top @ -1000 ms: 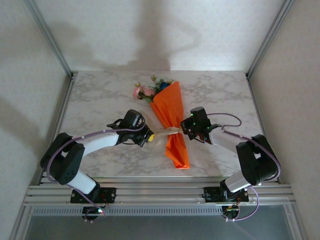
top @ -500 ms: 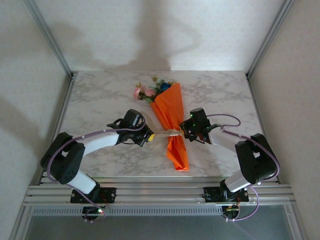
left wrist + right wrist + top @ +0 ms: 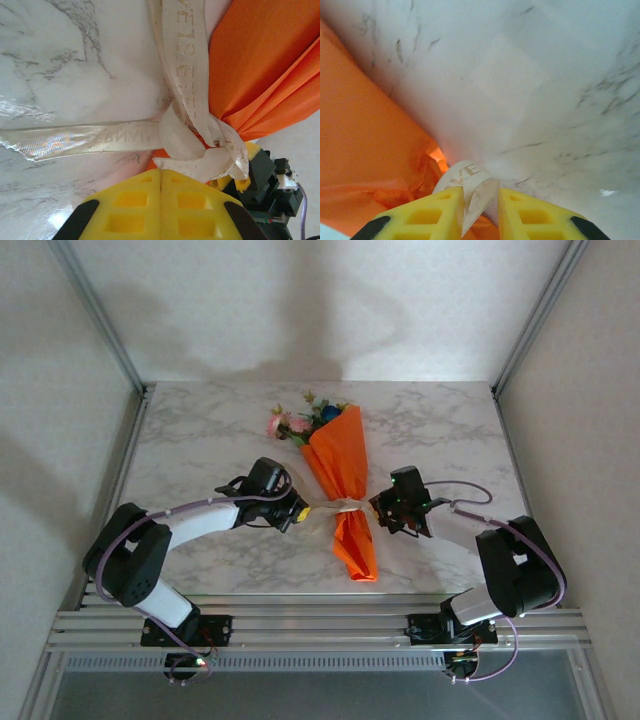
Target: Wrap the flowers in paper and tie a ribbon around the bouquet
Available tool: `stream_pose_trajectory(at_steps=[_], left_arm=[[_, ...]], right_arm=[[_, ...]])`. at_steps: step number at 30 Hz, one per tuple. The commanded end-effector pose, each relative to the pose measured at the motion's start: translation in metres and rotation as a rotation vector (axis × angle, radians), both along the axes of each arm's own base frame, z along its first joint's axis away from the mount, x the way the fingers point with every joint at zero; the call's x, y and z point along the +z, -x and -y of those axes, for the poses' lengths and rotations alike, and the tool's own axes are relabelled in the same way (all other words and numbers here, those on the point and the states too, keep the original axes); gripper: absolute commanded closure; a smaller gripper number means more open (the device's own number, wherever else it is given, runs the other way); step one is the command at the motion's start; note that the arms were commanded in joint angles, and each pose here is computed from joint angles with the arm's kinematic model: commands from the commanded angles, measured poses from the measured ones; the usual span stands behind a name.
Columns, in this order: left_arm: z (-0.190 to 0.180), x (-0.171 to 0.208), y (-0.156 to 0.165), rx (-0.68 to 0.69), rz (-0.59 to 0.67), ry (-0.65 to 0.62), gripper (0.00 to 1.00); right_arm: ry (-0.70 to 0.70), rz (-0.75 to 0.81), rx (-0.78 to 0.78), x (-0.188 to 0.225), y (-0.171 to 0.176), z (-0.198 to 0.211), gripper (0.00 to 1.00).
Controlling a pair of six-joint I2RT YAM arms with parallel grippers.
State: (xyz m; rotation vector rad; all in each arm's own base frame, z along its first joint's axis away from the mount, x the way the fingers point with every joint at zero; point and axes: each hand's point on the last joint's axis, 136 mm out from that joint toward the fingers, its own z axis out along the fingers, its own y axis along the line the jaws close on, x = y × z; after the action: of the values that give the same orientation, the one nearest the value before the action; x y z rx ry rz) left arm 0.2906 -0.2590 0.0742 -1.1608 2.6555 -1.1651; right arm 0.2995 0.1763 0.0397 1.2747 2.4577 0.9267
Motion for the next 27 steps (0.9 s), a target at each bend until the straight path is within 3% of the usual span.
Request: stream_pose_trajectory(at_steps=[1, 27], left_arm=[[0.007, 0.005, -0.004, -0.024, 0.01, 0.009, 1.0], [0.015, 0.006, -0.004, -0.035, 0.013, 0.013, 1.0]], right_arm=[[-0.014, 0.05, -0.04, 0.011, -0.012, 0.005, 0.75], [-0.088, 0.054, -0.051, 0.017, -0.03, -0.019, 0.76]])
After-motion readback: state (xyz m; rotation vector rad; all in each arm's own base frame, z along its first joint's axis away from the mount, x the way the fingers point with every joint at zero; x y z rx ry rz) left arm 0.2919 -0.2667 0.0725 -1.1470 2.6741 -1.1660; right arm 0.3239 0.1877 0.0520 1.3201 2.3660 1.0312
